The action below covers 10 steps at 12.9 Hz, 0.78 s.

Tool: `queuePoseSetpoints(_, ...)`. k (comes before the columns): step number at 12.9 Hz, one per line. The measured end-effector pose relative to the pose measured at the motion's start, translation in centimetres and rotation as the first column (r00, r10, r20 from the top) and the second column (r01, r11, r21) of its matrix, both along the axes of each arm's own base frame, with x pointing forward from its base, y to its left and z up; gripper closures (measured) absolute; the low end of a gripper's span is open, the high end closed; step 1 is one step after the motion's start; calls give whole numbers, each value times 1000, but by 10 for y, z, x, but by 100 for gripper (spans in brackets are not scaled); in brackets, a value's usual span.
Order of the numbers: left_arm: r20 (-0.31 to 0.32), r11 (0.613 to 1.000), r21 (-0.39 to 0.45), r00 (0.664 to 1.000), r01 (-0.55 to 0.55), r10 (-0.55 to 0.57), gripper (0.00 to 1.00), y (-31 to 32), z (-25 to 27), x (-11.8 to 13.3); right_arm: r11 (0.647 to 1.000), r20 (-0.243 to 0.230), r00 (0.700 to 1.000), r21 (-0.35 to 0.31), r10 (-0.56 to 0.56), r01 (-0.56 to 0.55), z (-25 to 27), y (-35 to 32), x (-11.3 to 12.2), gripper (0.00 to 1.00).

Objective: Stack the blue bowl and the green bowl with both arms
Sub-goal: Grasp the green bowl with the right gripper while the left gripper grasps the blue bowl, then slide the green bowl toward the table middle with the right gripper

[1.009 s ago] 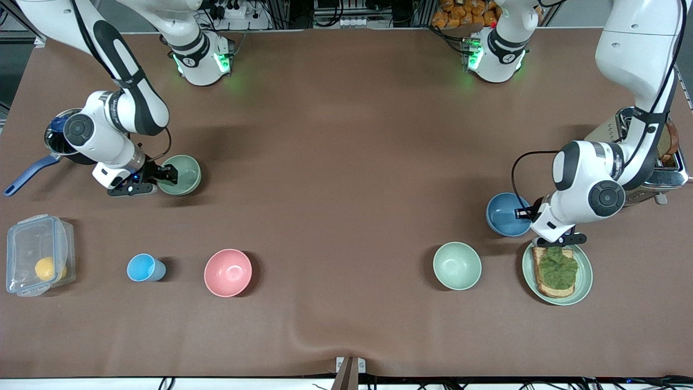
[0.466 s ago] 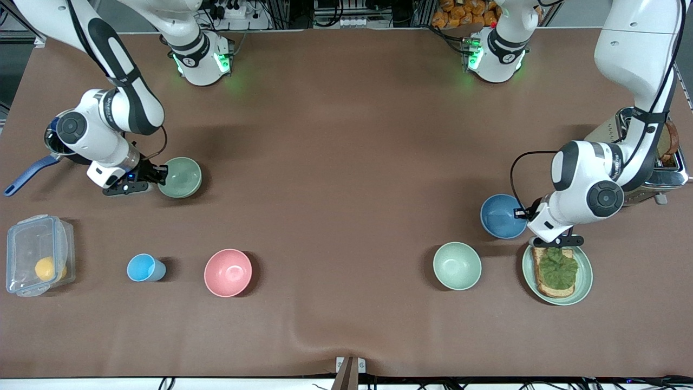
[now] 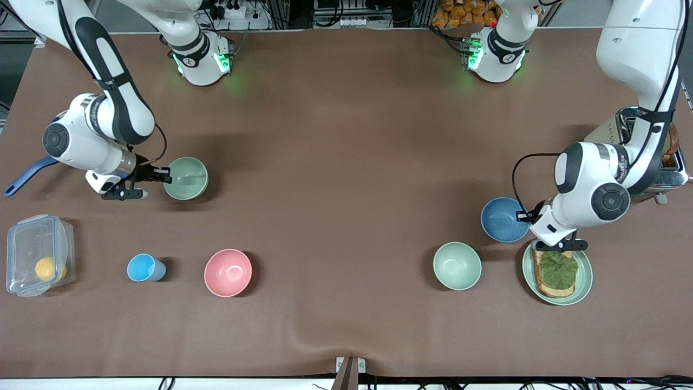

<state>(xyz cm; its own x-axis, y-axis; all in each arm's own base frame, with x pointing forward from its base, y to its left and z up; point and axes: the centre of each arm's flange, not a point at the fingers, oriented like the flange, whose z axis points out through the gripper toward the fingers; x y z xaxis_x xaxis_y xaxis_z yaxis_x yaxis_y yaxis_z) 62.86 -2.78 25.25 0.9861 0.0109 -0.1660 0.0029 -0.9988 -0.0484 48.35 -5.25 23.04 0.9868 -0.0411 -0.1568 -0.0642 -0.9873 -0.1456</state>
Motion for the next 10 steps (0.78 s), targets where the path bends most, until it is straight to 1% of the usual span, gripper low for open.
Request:
queuePoseSetpoints(1, 5, 1000, 1, 1000, -1, 1, 95, 0, 8, 5, 999, -24, 999, 2, -37, 37, 0, 12, 0, 95)
queuePoseSetpoints(3, 9, 1000, 3, 1000, 0, 0, 95, -2, 19, 11, 993, -59, 991, -22, -121, 120, 4, 58, 2, 95)
queuePoseSetpoints(5, 7, 1000, 5, 1000, 3, -3, 95, -5, 30, 17, 980, -69, 978, -49, -195, 192, 15, 118, 0, 95)
queuePoseSetpoints(6, 9, 1000, 6, 1000, 7, -7, 95, -8, 35, 19, 972, -73, 970, -52, -233, 230, 20, 148, -4, 95)
queuePoseSetpoints(8, 6, 1000, 8, 1000, 24, -24, 95, -20, 44, 22, 953, -82, 950, -48, -303, 300, 32, 211, -15, 95)
queuePoseSetpoints(10, -3, 999, 7, 999, 35, -35, 95, -30, 56, 25, 929, -74, 927, -58, -369, 365, 48, 278, -27, 95)
